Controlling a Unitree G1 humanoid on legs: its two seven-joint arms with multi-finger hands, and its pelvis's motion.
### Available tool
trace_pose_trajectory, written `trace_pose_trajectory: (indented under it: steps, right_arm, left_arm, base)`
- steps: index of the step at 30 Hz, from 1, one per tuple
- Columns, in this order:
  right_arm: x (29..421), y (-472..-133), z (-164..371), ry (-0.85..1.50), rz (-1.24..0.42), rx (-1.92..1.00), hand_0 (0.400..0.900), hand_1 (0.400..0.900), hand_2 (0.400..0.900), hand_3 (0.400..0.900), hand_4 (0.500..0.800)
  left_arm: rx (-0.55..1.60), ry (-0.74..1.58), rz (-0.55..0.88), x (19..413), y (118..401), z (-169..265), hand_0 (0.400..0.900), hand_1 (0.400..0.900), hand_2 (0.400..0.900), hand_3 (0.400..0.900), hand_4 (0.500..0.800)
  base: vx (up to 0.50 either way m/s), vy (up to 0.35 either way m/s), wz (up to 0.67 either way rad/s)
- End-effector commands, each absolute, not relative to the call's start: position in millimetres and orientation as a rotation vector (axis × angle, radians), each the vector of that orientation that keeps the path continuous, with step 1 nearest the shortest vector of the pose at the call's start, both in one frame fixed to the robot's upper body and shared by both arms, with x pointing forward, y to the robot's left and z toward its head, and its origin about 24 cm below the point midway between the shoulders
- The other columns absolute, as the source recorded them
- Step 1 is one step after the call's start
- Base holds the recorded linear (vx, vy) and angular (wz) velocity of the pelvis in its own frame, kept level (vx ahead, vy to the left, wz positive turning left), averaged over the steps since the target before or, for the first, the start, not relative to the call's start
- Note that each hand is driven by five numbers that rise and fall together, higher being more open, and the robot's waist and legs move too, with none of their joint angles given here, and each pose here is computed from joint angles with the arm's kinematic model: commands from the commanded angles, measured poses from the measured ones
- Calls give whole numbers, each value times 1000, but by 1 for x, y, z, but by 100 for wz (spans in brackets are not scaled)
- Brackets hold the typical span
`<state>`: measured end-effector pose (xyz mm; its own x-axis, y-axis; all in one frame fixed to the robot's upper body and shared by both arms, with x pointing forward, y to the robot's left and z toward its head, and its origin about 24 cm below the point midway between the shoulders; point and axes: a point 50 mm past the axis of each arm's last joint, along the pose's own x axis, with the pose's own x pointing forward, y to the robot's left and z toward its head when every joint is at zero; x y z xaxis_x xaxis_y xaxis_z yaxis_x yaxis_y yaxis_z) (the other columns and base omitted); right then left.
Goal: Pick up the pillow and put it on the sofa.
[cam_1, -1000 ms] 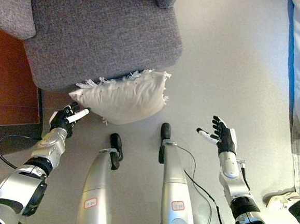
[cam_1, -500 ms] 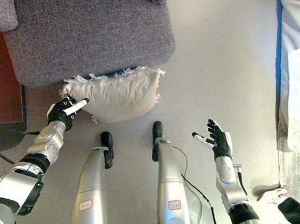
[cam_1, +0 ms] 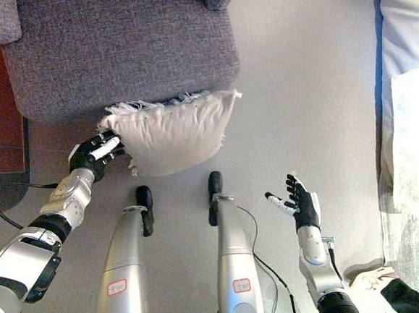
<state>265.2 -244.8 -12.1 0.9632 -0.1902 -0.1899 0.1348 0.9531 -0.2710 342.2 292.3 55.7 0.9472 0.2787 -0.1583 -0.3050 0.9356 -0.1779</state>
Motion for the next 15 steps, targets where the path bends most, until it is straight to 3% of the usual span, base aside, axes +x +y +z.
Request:
trace_pose_trajectory:
  steps: [1,15]
  right_arm:
    - [263,-248,2,124,-206,-224,900,900,900,900,800]
    - [264,-247,-2,142,-212,-220,900,900,900,900,800]
  left_arm:
    - [-172,-82,184,362,280,106,400,400,400,400,500]
    - [-151,-43,181,359,281,95,400,400,400,400,500]
  base:
    - [0,0,0]
    - [-11,6,-1]
